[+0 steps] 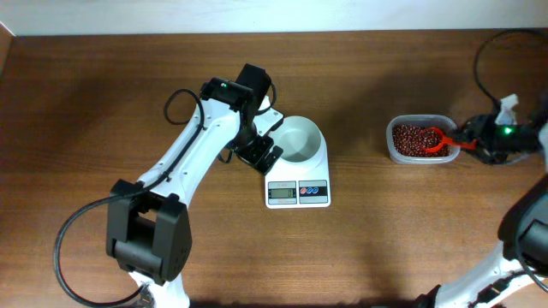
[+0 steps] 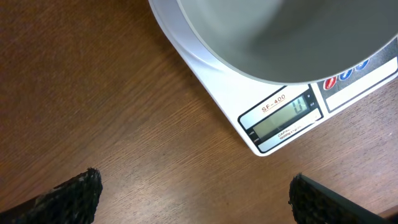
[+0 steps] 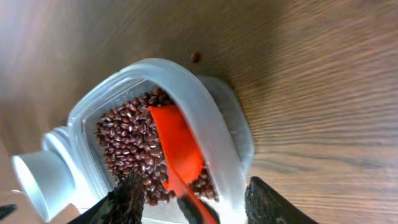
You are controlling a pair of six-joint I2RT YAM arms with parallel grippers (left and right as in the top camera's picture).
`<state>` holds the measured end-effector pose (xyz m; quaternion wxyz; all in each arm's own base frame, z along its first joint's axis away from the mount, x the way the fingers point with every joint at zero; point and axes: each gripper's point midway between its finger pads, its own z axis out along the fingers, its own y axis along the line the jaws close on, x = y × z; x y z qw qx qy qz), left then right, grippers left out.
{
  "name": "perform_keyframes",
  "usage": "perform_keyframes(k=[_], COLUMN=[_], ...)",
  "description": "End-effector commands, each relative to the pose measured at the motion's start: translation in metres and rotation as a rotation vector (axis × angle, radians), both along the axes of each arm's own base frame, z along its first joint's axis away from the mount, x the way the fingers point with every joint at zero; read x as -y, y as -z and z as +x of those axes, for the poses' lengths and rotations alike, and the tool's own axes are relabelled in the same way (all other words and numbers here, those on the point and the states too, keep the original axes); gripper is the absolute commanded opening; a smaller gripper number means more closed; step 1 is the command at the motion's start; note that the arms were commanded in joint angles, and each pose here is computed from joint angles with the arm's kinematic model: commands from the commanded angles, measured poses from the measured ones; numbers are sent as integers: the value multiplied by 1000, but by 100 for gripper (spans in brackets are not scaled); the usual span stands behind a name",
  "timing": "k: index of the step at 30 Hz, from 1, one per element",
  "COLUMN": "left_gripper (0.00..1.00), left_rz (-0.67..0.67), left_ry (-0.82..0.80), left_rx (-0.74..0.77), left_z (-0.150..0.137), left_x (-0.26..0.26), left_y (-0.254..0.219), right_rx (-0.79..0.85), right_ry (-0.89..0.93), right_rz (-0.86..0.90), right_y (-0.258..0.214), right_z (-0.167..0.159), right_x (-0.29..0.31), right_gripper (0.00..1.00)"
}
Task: Scoop item into bowl and weigh 50g on scale
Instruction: 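Dig red scoop into the beans with right gripper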
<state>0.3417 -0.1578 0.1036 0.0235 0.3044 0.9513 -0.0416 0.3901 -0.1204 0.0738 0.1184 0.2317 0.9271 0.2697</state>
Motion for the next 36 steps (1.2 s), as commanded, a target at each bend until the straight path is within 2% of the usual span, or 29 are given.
perform_keyframes(k=[1, 3, 4, 5, 7, 10, 13, 15, 21, 22, 23, 25, 26, 29, 36], left_gripper=[99, 99, 99, 99, 99, 99, 99, 99, 99, 99, 99, 99, 99, 99, 99], left_rz=[-2, -2, -2, -2, -2, -2, -2, -2, -2, -2, -2, -2, -2, -2, -2], left_ry=[9, 9, 9, 9, 9, 9, 9, 9, 9, 9, 9, 9, 9, 9, 9], left_rx=[-5, -5, -5, -5, -4, -4, -5, -5, -4, -4, -5, -4, -4, -5, -5], left_z=[0, 0, 0, 0, 0, 0, 0, 0, 0, 0, 0, 0, 0, 0, 0], left_x=[2, 2, 2, 2, 2, 2, 2, 2, 2, 2, 2, 2, 2, 2, 2], left_y=[2, 2, 2, 2, 2, 2, 2, 2, 2, 2, 2, 2, 2, 2, 2], right_rx=[-60, -59, -61, -79, -66, -63, -71, -31, -28, -26, -21, -15, -22, -21, -65], right_ry=[-8, -18, -17, 5, 6, 6, 4, -5, -7, -7, -6, -5, -3, -3, -12], right_rz=[-69, -70, -74, -99, -111, -111, -91, -15, -11, -13, -17, -29, -45, -45, -43], right_y=[7, 7, 7, 7, -3, -15, -17, -24, -24, -24, -24, -24, -22, -22, -17], right_z=[-1, 1, 0, 0, 5, 8, 5, 11, 11, 12, 13, 14, 14, 14, 5], right_x=[-7, -11, -10, -5, -1, 0, -4, -16, -16, -16, -15, -13, -10, -10, -15], right_gripper=[53, 39, 38, 39, 48, 50, 50, 50, 49, 45, 34, 28, 20, 4, 4])
